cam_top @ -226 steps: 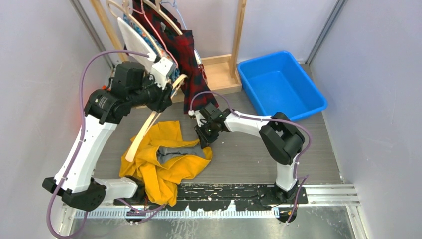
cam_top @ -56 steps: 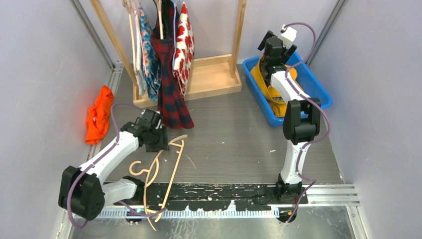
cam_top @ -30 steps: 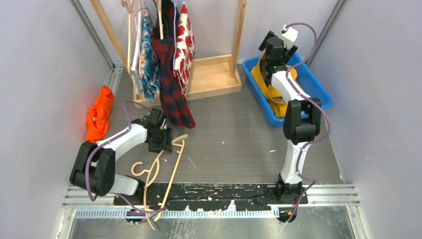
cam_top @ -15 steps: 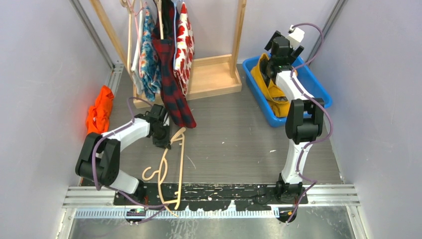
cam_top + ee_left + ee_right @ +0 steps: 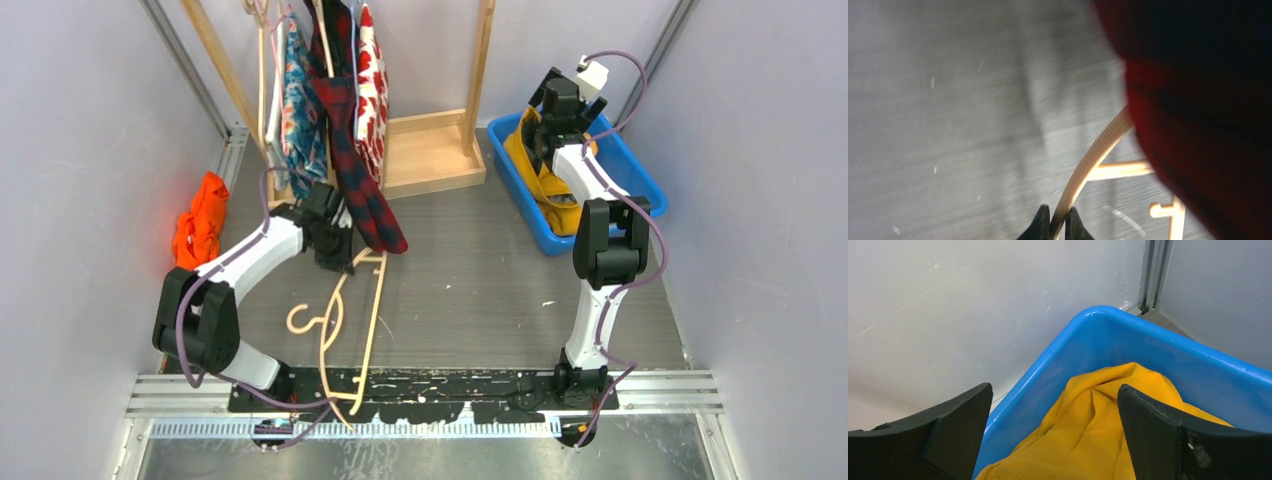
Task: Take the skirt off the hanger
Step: Pick up the hanger at the center of the board.
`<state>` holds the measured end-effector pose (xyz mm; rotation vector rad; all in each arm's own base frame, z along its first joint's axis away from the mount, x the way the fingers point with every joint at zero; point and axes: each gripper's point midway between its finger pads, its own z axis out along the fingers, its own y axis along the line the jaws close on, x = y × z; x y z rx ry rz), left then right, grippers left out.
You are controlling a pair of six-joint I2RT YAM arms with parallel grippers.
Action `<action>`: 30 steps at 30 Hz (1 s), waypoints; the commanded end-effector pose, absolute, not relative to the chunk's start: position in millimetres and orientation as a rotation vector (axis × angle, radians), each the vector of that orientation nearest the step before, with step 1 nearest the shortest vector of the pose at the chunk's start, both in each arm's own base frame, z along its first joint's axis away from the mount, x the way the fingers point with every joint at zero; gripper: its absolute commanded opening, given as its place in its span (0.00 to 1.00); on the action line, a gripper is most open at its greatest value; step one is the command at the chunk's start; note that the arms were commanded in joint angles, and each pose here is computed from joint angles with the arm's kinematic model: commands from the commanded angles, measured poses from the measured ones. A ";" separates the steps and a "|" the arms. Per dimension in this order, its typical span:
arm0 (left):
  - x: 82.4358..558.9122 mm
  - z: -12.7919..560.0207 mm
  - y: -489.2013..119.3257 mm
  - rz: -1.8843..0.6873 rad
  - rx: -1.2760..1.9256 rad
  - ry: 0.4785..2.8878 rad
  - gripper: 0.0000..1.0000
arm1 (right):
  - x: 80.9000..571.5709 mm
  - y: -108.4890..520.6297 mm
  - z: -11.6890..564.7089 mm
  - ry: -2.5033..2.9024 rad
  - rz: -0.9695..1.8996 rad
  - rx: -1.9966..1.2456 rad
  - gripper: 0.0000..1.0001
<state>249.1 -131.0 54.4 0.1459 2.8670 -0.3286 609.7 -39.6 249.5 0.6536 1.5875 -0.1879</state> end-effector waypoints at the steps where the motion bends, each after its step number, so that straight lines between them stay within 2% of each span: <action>1: 285.5 148.9 -182.1 -0.538 0.306 2.600 0.00 | 606.1 -39.4 288.2 1.501 -0.121 0.680 1.00; 8: 298.6 225.0 -235.0 -0.737 0.595 2.376 0.00 | 603.4 -39.5 286.8 1.502 -0.120 0.681 1.00; 15: 335.5 253.4 -270.6 -0.778 0.683 2.258 0.00 | 602.0 -28.3 288.0 1.531 -0.070 0.622 1.00; 20: 362.7 259.9 -290.4 -0.754 0.767 2.199 0.00 | 589.6 -14.1 296.2 1.568 0.002 0.556 1.00; 25: 375.3 262.9 -306.5 -0.792 0.796 2.161 0.00 | 562.9 38.1 300.6 1.692 0.223 0.370 0.97; 30: 350.7 221.8 -296.3 -0.792 0.842 2.301 0.00 | 530.2 88.3 311.9 1.755 0.394 0.170 0.97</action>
